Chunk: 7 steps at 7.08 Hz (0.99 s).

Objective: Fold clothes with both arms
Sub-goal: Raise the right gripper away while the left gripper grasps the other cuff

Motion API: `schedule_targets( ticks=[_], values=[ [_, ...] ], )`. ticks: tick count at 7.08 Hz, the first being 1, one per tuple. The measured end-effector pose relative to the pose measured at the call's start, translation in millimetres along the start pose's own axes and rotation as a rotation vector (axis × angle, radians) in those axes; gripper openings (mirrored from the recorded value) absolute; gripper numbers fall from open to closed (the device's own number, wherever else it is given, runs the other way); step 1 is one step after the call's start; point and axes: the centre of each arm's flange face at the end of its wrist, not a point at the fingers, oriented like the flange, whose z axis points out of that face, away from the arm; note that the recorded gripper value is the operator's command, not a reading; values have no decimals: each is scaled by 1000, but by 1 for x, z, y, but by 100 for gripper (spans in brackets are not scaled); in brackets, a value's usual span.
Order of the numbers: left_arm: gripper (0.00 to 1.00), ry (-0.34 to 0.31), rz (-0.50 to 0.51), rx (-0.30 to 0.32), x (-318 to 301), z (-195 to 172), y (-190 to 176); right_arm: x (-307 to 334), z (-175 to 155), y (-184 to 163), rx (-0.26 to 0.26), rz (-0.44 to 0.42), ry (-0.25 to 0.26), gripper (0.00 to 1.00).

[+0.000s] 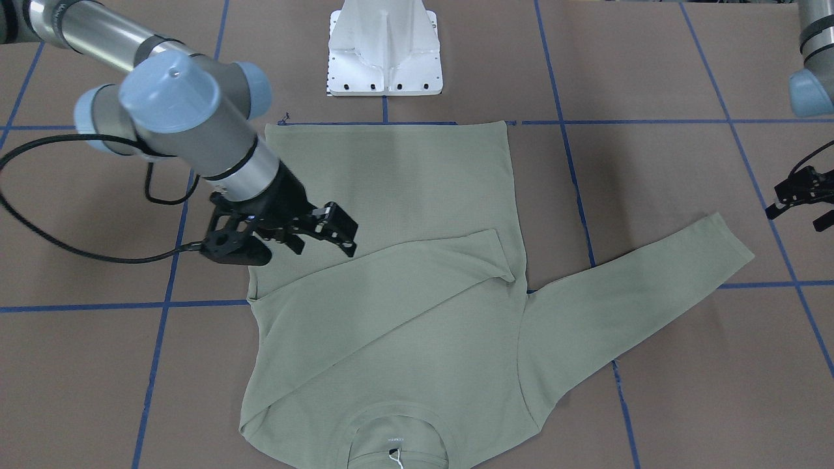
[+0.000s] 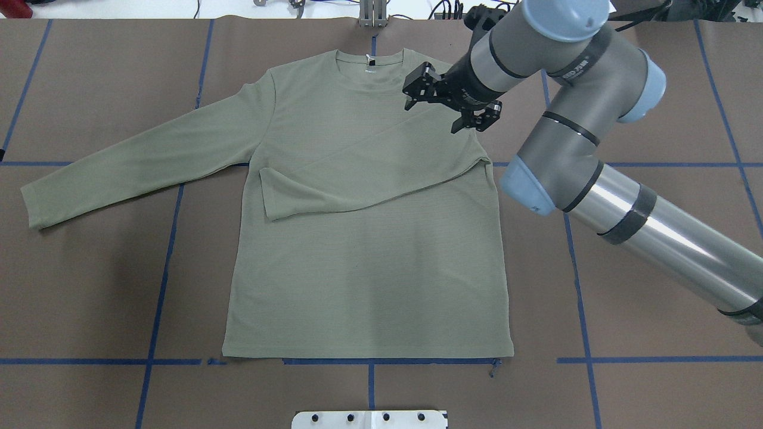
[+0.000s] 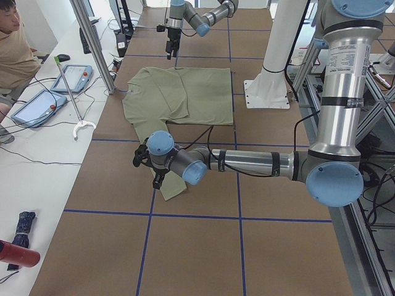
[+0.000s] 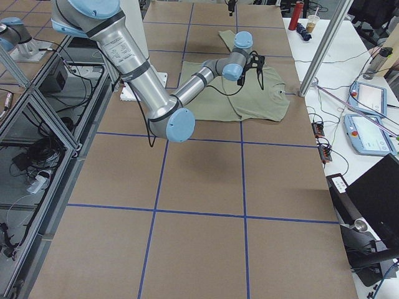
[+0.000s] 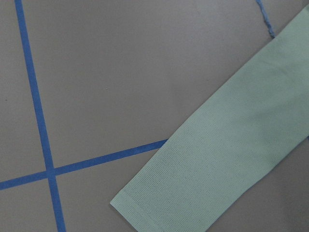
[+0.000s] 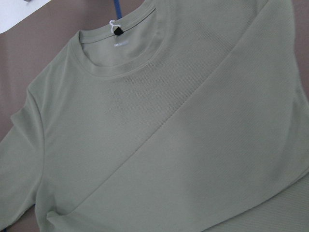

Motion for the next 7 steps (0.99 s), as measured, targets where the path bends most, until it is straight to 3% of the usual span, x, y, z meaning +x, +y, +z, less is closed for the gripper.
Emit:
schedule_targets(
  ticks=[3, 7],
  values=[
    [88, -15, -29, -109, -4, 67, -10, 77, -47, -34, -23, -32, 9, 99],
    [76, -39, -32, -165, -21, 114, -1, 101, -62, -31, -12, -60, 12, 99]
  ],
)
